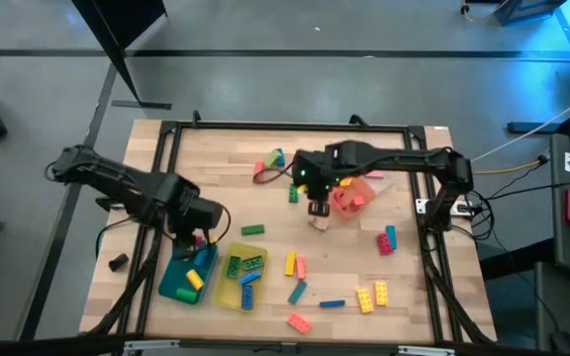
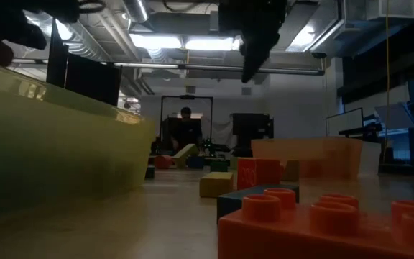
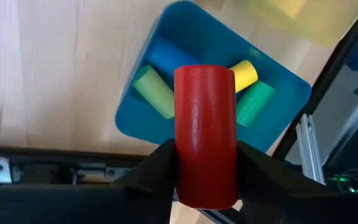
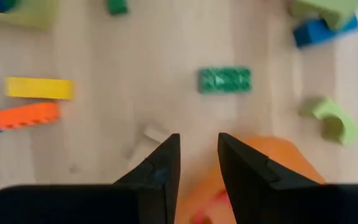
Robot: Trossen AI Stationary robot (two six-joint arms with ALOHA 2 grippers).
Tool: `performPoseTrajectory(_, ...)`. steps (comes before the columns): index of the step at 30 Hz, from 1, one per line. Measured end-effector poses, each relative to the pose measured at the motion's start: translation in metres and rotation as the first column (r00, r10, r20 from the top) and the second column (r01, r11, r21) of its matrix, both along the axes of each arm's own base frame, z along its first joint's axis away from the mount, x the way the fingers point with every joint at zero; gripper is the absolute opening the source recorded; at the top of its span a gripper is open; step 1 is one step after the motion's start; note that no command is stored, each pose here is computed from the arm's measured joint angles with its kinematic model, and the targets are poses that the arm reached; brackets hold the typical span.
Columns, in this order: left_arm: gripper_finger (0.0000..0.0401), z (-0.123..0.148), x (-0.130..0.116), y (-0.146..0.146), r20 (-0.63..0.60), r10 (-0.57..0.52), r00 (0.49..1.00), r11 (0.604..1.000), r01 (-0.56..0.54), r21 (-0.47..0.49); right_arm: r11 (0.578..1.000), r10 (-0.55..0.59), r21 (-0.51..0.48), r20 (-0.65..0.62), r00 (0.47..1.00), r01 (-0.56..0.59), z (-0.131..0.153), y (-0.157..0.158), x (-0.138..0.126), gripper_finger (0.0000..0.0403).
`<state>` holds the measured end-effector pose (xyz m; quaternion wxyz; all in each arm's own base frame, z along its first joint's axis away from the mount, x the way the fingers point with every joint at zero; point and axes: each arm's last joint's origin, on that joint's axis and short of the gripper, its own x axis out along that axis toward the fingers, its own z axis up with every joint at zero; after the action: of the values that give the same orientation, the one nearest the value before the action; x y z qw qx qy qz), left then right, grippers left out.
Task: Sort blocks by size
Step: Put the red cylinder block into the blue bin, then put the brown arch block into the orange bin
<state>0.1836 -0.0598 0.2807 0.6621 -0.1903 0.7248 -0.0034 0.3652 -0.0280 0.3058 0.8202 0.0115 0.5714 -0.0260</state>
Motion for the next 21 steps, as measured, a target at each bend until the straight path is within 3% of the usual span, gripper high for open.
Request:
performPoseTrajectory(7,0.0150,-0.001,-0.005,-0.019,0.016,-0.017,1.000,0.997,0.016,0.075,0.995,0.097,-0.005,0.030,0.995,-0.097,0.001,0.036,0.004,0.0108)
performPoseTrajectory(14,0.0178,-0.001,-0.007,-0.022,0.006,0.024,1.000,0.996,-0.025,0.091,0.992,0.124,-0.004,0.029,0.992,-0.124,0.001,0.048,0.003,0.0112)
performPoseTrajectory(18,0.0191,-0.001,-0.006,-0.023,0.013,0.023,1.000,0.996,-0.024,0.089,0.997,0.078,0.007,0.025,0.997,-0.078,0.001,0.047,0.003,0.0143)
performPoseTrajectory(21,0.0193,-0.001,0.000,-0.024,0.095,-0.015,0.995,0.995,0.005,0.103,1.000,0.014,-0.014,0.021,1.000,-0.013,0.000,0.046,0.002,0.0177)
